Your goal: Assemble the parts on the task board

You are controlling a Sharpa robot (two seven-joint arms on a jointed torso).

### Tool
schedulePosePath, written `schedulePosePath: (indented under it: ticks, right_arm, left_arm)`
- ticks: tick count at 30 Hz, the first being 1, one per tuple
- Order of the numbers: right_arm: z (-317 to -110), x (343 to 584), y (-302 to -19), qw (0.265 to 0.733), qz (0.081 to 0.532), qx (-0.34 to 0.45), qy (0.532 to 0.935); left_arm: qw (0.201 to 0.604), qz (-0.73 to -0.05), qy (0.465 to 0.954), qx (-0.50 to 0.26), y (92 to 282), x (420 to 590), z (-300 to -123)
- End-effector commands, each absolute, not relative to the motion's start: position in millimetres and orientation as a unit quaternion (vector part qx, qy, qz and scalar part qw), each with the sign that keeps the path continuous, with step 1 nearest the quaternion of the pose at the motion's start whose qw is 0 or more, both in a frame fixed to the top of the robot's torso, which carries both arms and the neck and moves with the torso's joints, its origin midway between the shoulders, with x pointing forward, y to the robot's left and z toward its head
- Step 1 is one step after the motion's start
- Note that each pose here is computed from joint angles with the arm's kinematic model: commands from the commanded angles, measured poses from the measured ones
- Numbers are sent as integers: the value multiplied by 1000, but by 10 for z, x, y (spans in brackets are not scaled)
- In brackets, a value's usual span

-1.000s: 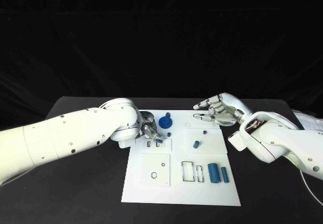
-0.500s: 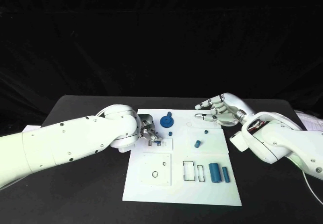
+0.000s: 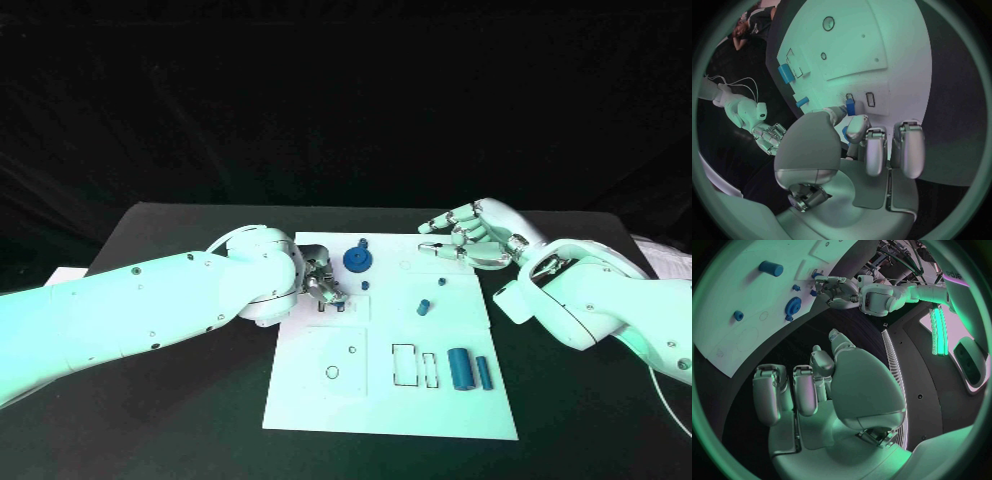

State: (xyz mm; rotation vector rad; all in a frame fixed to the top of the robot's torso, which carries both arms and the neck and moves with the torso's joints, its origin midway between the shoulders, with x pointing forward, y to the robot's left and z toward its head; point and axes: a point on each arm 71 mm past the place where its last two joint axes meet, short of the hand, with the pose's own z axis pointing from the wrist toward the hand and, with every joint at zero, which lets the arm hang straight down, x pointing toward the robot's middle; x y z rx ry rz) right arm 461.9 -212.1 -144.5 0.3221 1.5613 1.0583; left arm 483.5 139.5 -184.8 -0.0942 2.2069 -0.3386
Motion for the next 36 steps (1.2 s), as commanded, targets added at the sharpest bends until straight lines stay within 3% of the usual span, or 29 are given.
schedulePosePath:
  ticks: [1,36]
  right_arm:
    - [-1447,4609,-2106,573,456,132,668]
    - [-1450,4611,-2100,571,457,131,669]
  left_arm:
    - [427,-106,898,-29,1418,4815,-1891]
    - [401,-106,909,-27,1344,4826,-1955]
